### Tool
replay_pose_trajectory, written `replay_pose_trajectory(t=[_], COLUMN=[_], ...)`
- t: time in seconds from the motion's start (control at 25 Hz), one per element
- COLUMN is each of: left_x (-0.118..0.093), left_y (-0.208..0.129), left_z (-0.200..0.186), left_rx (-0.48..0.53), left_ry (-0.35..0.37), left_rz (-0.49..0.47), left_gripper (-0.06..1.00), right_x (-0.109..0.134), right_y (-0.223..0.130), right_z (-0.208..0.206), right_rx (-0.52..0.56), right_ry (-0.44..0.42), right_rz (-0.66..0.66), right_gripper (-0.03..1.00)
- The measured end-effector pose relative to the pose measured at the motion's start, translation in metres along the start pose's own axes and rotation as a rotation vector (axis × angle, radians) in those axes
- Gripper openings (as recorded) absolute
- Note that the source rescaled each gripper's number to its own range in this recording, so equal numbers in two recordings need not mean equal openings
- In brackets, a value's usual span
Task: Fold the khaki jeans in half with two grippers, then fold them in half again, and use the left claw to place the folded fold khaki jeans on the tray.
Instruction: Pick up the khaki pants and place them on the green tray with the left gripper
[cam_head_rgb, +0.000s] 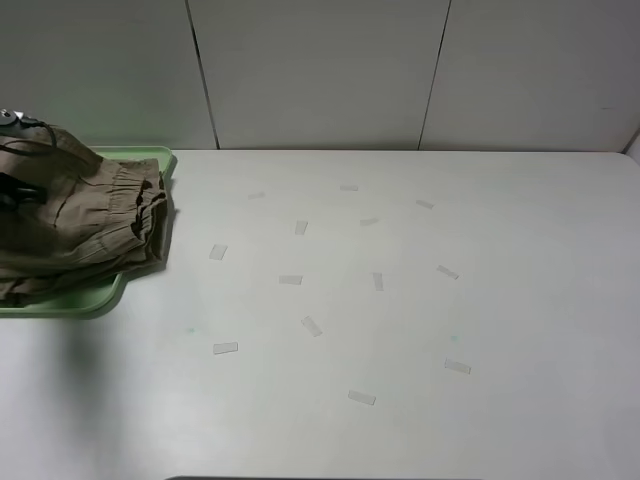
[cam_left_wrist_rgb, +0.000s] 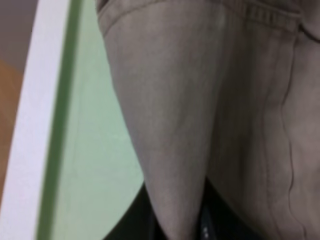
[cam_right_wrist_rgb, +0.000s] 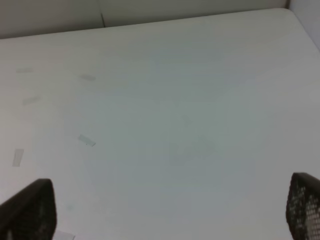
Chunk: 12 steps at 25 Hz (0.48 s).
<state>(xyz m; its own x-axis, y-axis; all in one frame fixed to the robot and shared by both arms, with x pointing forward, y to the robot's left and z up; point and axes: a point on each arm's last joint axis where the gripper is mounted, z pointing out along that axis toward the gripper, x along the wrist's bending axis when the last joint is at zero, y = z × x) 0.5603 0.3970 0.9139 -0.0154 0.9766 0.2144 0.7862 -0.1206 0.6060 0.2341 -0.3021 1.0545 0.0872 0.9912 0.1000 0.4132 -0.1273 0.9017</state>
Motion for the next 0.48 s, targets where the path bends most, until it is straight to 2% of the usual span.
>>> replay_pose_trajectory(t=[0.24,0.36,0.48], left_x=[-0.004,-0.004,-0.005], left_y=[-0.005,-0.005,-0.006], left_z=[0.015,0.017,0.020], left_rx=[-0.021,-0.032,-0.038], left_ry=[-0.018,-0.019,-0.020], left_rz=[0.256,0.318,0.330], left_gripper=[0.09,0.09,0.09], right_x=[0.000,0.000,0.000], right_y=[0.000,0.000,0.000], right_z=[0.000,0.000,0.000], right_rx=[0.000,0.000,0.000], right_ry=[0.000,0.000,0.000], right_rz=[0.000,0.000,0.000], right_gripper=[1.00,1.00,1.00])
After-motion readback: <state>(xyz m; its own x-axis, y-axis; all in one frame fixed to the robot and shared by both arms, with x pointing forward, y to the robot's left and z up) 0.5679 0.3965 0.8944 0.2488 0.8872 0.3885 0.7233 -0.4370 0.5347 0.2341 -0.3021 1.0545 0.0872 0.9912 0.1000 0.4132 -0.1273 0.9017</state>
